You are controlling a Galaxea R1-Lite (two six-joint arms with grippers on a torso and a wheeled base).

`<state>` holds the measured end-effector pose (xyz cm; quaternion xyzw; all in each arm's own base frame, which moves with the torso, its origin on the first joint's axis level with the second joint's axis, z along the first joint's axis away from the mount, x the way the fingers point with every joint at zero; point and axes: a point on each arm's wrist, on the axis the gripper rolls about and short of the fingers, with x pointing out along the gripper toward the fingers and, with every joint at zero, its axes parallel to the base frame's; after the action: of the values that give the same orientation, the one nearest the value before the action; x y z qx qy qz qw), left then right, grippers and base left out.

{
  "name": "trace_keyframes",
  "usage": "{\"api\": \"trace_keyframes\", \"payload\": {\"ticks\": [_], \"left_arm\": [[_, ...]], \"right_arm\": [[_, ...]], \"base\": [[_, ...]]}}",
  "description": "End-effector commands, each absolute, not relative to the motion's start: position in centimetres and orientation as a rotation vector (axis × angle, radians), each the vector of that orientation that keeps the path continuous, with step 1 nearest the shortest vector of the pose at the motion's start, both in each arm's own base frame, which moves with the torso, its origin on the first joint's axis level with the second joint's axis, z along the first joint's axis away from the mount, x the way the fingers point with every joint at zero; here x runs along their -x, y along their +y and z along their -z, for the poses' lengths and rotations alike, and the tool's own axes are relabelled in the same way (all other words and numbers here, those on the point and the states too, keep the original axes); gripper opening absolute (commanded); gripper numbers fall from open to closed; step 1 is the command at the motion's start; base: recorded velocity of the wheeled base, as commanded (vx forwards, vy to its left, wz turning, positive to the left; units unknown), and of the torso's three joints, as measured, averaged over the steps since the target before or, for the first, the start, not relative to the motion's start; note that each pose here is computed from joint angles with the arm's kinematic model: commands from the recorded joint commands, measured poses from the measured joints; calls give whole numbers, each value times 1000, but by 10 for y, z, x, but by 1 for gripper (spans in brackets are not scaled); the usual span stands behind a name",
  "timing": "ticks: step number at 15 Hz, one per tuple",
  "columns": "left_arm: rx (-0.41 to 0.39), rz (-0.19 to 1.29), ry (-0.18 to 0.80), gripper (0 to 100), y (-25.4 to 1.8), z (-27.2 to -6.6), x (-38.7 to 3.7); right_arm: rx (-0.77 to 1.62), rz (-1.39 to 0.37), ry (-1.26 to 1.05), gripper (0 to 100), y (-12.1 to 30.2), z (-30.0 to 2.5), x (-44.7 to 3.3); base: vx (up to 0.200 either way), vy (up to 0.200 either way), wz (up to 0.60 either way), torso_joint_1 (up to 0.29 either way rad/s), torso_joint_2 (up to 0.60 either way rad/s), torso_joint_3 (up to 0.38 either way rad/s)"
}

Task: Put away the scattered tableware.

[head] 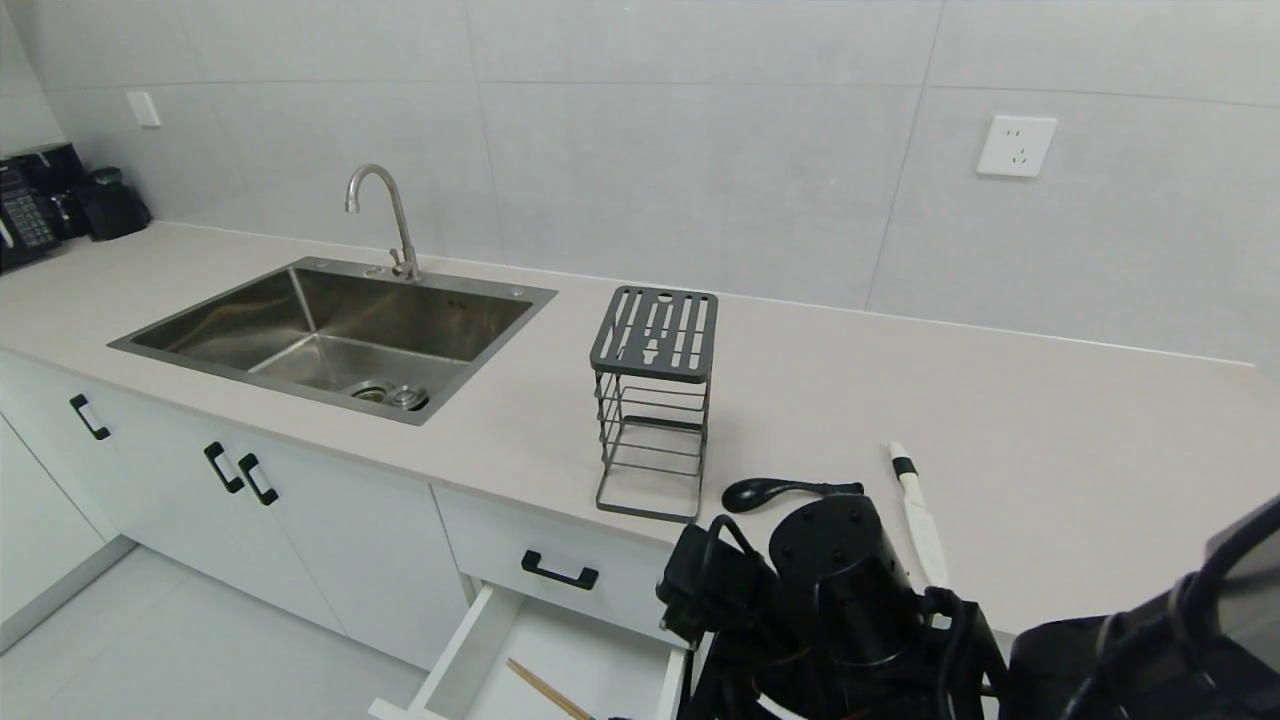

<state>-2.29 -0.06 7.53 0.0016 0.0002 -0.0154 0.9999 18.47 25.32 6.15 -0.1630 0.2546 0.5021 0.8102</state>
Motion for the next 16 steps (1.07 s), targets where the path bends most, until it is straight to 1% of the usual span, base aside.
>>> {"api": "trace_keyframes", "payload": {"ticks": [1,3,5,8,10,12,14,16], "left_arm": [[-3,31,1,100,-1,-75,23],[-3,32,1,100,-1,-75,23],[-3,31,1,100,-1,-75,23],[-3,31,1,100,-1,-75,23],[-3,31,1,100,-1,-75,23],[-3,31,1,100,-1,-75,23],[-3,31,1,100,-1,-75,23],[-3,31,1,100,-1,-75,23]], "right_arm": [[327,-1031,542,100,246,-60,-200],[294,-960,523,100,232,-67,-213],[251,-923,524,100,224,-68,-218],[215,-818,522,100,199,-70,-239],[186,-710,523,100,170,-73,-259],[194,-653,523,100,152,-72,-270],[228,-614,527,100,135,-69,-279],[233,-607,549,100,132,-61,-286]], "base": [[0,0,0,0,0,0],[0,0,0,0,0,0],[0,0,0,0,0,0],[0,0,0,0,0,0],[0,0,0,0,0,0],[0,0,0,0,0,0],[0,0,0,0,0,0],[0,0,0,0,0,0]]}}
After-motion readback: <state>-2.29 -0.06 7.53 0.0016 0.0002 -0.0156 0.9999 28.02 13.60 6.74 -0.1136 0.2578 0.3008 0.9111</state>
